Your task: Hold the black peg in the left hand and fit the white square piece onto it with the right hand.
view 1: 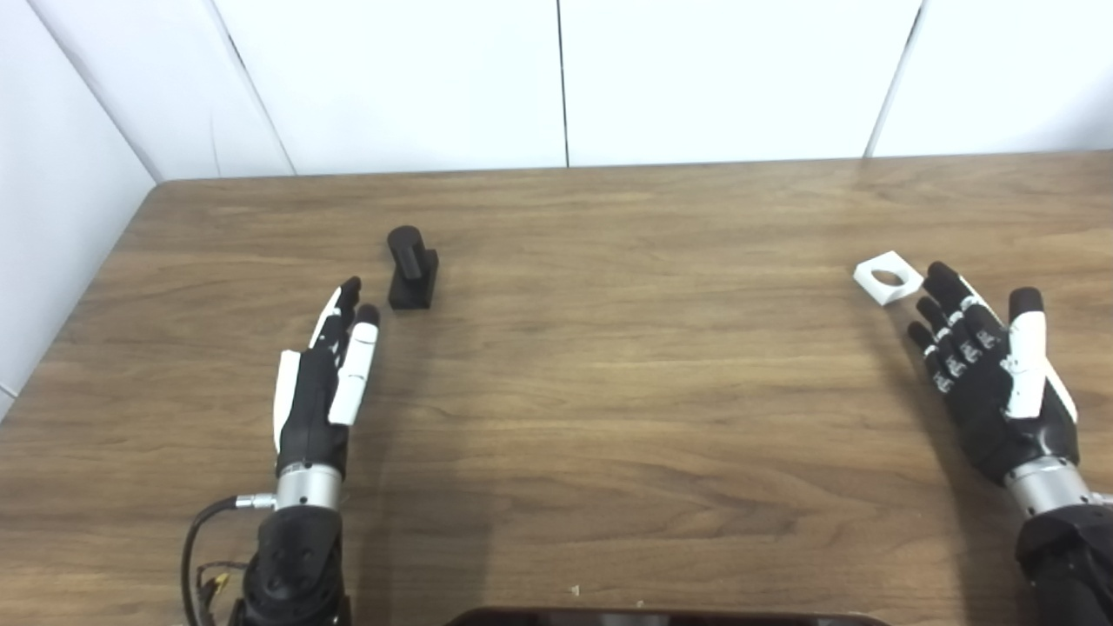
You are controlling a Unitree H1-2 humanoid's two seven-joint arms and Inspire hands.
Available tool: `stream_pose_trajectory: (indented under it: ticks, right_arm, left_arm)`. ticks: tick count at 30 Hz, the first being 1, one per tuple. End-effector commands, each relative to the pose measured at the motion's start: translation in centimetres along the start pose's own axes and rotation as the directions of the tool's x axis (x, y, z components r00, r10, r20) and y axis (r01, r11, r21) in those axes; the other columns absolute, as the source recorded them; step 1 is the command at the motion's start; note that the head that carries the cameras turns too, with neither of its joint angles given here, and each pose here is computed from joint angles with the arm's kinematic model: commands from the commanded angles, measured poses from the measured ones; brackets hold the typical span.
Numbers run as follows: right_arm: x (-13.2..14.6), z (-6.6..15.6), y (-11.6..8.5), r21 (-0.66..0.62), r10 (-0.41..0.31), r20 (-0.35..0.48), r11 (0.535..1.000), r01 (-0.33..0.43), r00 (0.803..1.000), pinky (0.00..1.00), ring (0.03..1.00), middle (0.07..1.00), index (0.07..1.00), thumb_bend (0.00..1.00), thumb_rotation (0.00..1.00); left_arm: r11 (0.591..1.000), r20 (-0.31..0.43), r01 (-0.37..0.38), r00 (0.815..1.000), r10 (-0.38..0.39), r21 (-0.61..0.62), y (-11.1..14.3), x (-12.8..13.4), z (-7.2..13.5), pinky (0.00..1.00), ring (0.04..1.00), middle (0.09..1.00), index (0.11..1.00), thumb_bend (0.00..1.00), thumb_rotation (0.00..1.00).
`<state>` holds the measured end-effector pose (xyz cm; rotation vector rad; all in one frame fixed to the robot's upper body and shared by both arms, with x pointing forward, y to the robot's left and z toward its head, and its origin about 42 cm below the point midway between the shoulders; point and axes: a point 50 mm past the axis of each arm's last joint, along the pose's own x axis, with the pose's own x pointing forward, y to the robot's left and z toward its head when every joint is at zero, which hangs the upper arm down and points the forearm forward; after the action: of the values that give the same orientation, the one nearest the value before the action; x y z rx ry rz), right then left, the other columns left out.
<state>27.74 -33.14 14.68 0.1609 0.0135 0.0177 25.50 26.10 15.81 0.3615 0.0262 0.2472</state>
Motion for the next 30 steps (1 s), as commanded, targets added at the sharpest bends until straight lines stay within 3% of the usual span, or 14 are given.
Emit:
stream_pose_trajectory:
  ticks: [1,3,7,10,17,30]
  right_arm:
    - [0.9,1.3,0.4,-0.013,0.032,0.078,0.999,-0.031,0.996,1.0,1.0,0.991,0.92,0.62,1.0]
    - [1.0,1.2,0.5,-0.015,0.029,0.077,1.0,-0.028,0.997,1.0,1.0,0.997,0.922,0.63,1.0]
    - [1.1,0.9,0.8,-0.011,0.017,0.076,1.0,-0.016,0.997,1.0,1.0,0.997,0.915,0.65,1.0]
    - [1.1,0.7,0.8,-0.016,0.01,0.071,1.0,-0.009,0.997,1.0,1.0,0.992,0.911,0.66,1.0]
    - [0.8,0.3,0.7,-0.02,0.013,0.064,1.0,-0.011,0.998,1.0,1.0,1.0,0.916,0.66,1.0]
    - [0.5,-0.1,0.7,-0.037,0.023,0.074,0.999,-0.02,0.997,1.0,1.0,0.996,0.909,0.65,1.0]
  left_arm:
    - [0.995,0.076,-0.067,0.995,0.061,0.08,0.7,1.1,2.3,0.97,0.975,0.963,0.927,0.6,0.9]
    - [0.987,0.065,-0.082,0.995,0.074,0.136,0.7,1.4,2.8,0.94,0.968,0.967,0.922,0.6,0.86]
    - [0.966,0.07,-0.104,0.993,0.09,0.235,0.4,1.8,3.8,0.97,0.997,0.976,0.927,0.6,0.73]
    - [0.944,0.089,-0.129,0.99,0.107,0.305,0.0,2.4,4.0,0.95,1.0,0.967,0.909,0.64,0.65]
    - [0.872,0.124,-0.164,0.985,0.12,0.461,-0.7,4.1,4.5,0.89,0.997,0.95,0.88,0.72,0.58]
    - [0.79,0.123,-0.152,0.988,0.097,0.594,-1.5,7.1,3.9,0.9,0.97,0.939,0.86,0.73,0.54]
